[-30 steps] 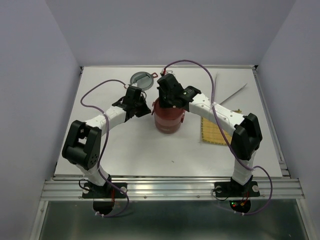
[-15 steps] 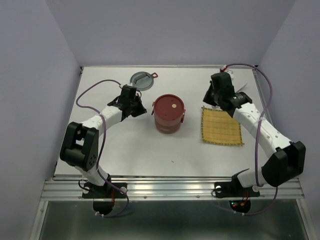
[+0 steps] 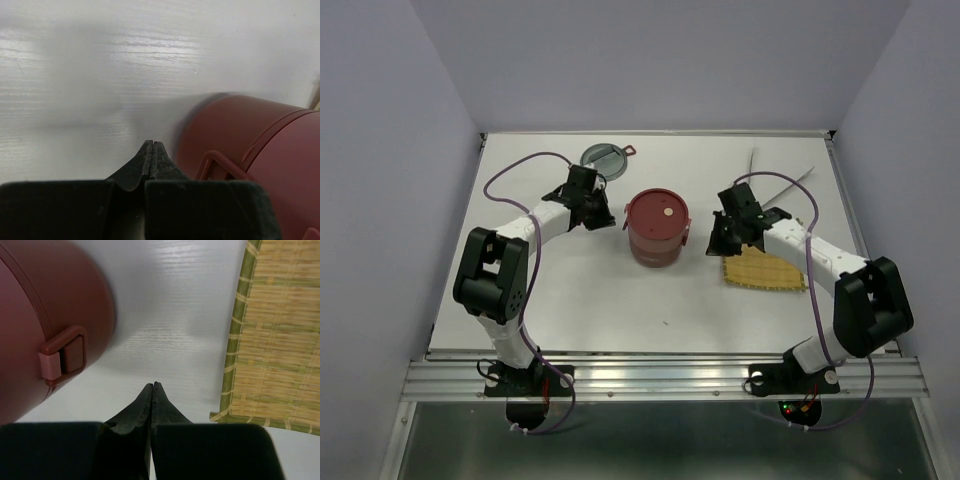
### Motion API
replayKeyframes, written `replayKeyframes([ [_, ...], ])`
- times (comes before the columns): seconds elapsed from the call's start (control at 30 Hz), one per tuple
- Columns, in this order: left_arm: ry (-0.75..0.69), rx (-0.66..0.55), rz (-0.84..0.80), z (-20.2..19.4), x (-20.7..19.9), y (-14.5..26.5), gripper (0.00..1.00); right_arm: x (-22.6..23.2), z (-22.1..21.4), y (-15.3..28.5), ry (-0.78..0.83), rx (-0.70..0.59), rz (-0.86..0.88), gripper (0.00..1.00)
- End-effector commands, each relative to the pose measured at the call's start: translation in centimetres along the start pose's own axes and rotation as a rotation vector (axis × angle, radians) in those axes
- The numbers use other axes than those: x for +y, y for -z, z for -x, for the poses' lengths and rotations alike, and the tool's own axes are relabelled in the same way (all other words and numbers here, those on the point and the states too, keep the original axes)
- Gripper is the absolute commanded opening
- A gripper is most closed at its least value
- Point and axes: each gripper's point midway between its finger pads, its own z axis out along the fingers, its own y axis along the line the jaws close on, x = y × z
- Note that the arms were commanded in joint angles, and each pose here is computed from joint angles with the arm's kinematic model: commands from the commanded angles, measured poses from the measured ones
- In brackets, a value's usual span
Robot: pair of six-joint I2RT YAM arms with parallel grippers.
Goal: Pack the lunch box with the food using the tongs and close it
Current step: Close the fastener on the packing box.
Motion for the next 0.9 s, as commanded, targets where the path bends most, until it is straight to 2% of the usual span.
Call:
replayKeyframes([
  [0.0,-0.058,-0.042,-0.035,2.3,-1.4,1.1,0.0,2.1,2.7,0.1,0.002,-0.067,0.063,0.01],
  [0.3,-0.091,0.001,-0.074,1.1,-2.7,-0.3,0.0,3.9,3.2,-0.6,0.022,-0.043,0.106,0.01],
  [0.43,-0.184,0.031,-0.193,-1.7,-8.4,-0.2,0.0,7.8,2.2,-1.2,0.085,-0.014,0.166,0.01],
  [0.57,-0.185,0.059,-0.271,-3.6,-10.8,0.0,0.0,10.2,2.1,-1.7,0.097,-0.005,0.206,0.01],
  [0.87,-0.148,0.007,-0.175,-1.9,-5.9,1.5,0.0,7.3,3.2,-1.3,0.093,-0.095,0.094,0.01],
])
